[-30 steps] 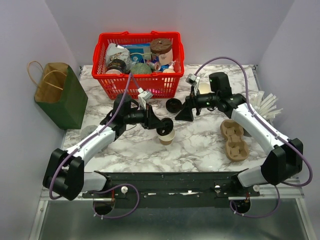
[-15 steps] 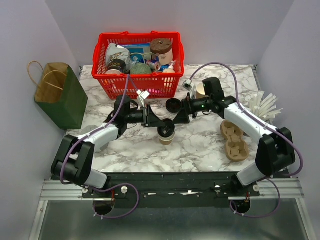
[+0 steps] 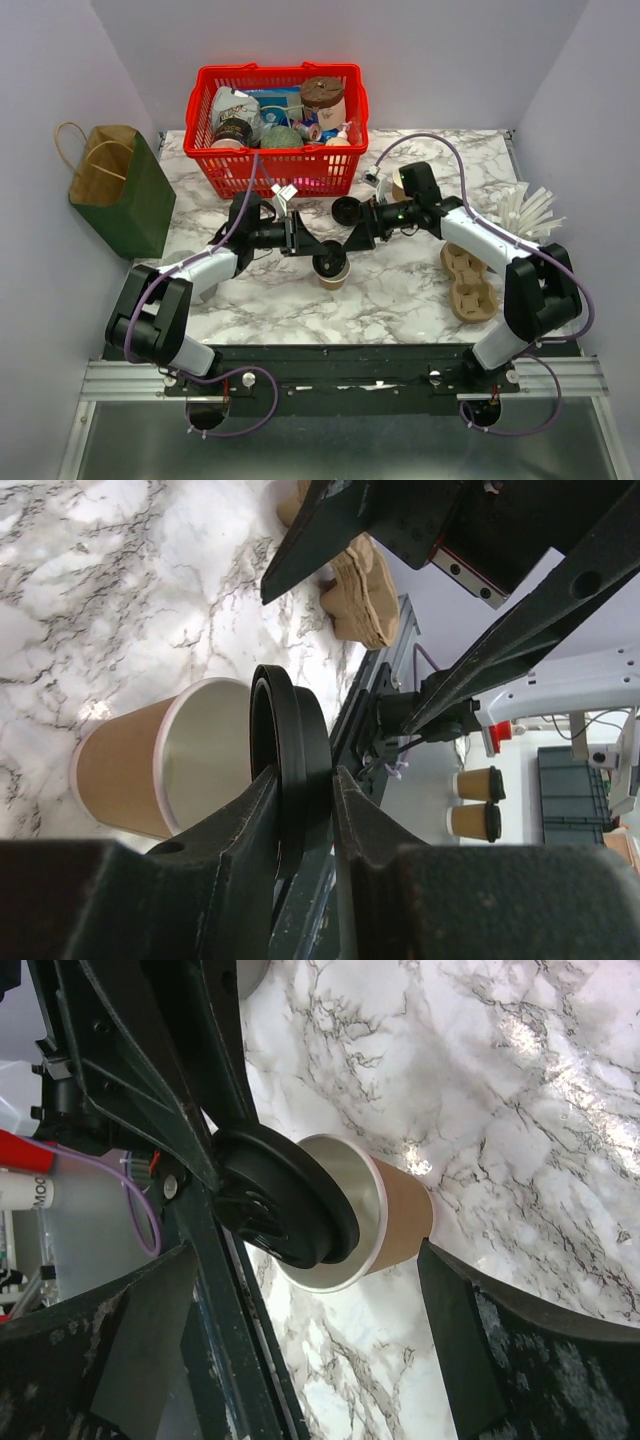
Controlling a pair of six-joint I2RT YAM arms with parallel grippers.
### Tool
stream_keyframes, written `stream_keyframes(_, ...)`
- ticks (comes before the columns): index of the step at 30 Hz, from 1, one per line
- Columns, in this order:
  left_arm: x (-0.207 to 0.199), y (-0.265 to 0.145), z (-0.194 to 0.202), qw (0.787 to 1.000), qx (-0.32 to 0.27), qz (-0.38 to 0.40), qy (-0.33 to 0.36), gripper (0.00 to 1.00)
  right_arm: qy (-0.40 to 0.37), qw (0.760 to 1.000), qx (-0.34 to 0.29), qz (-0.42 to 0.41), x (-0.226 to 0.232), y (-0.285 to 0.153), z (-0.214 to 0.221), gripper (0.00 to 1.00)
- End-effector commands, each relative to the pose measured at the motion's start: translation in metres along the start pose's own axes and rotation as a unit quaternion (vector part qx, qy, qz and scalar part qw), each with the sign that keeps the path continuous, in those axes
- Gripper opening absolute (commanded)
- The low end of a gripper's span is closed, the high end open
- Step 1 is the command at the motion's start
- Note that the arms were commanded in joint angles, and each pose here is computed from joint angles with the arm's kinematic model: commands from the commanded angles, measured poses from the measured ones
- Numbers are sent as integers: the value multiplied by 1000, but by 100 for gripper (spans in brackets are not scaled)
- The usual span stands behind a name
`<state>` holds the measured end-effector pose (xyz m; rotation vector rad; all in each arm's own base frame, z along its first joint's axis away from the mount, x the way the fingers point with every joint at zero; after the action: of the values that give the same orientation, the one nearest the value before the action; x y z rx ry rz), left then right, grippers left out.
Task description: Pack the takeout coffee
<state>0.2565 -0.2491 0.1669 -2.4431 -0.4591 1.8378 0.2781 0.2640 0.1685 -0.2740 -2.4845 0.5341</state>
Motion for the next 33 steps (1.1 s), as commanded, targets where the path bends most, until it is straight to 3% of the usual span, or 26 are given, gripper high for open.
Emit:
stream_keyframes(1, 11, -1, -5, 1000, -11, -23, 10, 36, 11, 1000, 3, 5, -6, 8, 5, 100)
stream_keyframes(9, 16, -4, -6, 998, -12, -52, 32, 45, 12, 1000, 2, 4, -7, 12, 6, 100)
stream_keyframes(11, 22, -6, -7, 997, -16, -75, 31, 51, 11, 1000, 4, 9, -8, 13, 7, 100)
stream_keyframes(33, 24, 5, -11, 988, -1, -120, 100, 57, 10, 999, 23, 47, -19, 15, 19, 99)
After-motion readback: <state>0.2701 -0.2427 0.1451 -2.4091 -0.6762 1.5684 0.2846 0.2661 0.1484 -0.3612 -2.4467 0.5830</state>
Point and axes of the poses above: each gripper's point midway between its finger pads, its own y axis out along the fingers, its own x axis along the line the jaws close on, z = x × y, the point moved 2 cm from there along -y, back along the fingers, and after that the axes turned 10 degrees about -y, right-handed, at the moved point
